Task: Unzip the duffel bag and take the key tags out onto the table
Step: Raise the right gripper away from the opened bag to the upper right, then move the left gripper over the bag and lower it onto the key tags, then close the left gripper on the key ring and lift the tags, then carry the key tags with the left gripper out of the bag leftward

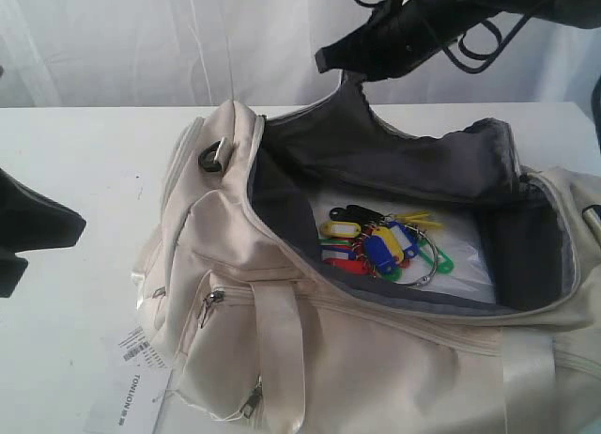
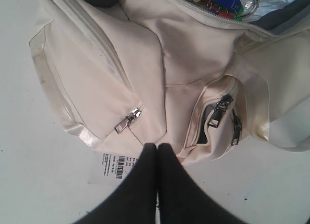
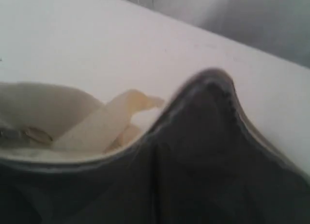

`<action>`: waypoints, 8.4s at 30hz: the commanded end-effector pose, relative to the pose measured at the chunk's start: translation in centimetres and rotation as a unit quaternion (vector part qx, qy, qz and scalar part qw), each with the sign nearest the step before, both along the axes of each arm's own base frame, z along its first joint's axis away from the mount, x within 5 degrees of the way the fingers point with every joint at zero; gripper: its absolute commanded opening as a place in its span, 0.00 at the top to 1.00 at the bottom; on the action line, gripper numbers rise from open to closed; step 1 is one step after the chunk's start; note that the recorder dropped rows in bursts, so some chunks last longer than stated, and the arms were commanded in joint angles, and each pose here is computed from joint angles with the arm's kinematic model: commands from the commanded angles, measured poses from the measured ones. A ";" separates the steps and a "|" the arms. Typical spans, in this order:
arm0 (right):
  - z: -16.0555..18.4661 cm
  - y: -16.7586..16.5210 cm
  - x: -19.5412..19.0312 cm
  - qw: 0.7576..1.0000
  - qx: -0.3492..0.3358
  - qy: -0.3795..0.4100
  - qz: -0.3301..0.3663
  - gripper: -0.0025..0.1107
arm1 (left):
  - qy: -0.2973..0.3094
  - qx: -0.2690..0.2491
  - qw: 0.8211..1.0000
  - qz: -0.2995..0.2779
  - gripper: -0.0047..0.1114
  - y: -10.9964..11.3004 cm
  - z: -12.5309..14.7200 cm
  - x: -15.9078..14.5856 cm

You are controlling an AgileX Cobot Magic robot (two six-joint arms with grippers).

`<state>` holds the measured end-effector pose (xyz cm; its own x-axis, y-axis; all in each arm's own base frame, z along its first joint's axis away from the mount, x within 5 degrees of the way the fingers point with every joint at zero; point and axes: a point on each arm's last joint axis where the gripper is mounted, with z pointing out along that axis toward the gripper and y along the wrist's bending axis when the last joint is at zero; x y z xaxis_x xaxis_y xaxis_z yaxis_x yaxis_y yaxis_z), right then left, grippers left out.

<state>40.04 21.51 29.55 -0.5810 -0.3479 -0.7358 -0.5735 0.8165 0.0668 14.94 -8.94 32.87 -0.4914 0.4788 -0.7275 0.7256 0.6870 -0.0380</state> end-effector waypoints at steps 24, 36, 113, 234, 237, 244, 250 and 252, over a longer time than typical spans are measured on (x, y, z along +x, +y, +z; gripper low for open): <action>-9.9 6.4 0.8 0.998 0.014 0.049 0.031 0.98 | 0.009 -0.013 1.000 -0.017 0.96 -0.2 0.0 -0.5; 5.9 1.3 -6.6 0.997 0.004 -0.055 0.059 0.98 | 0.009 -0.011 1.000 -0.021 0.96 -0.3 0.0 -0.6; 7.5 -19.6 -30.3 0.966 -0.054 -0.125 -0.220 0.98 | 0.172 0.005 0.975 -0.143 0.96 -30.4 -5.8 13.4; 6.1 -19.1 -30.4 0.971 -0.029 -0.132 -0.198 0.98 | 0.064 0.189 0.957 -0.211 0.96 -26.3 1.7 13.0; 6.1 -19.1 -30.4 0.971 -0.029 -0.132 -0.198 0.98 | 0.059 0.190 0.955 -0.221 0.96 -26.0 2.3 12.7; 6.1 -19.1 -30.4 0.971 -0.028 -0.132 -0.197 0.98 | 0.032 0.184 0.957 -0.222 0.96 -25.1 4.4 12.0; 6.1 -19.1 -30.4 0.971 -0.027 -0.133 -0.197 0.98 | -0.004 0.185 0.961 -0.206 0.96 -23.5 7.0 11.4; 6.1 -19.1 -30.4 0.971 -0.027 -0.133 -0.197 0.98 | -0.022 0.183 0.963 -0.199 0.96 -22.7 8.2 11.0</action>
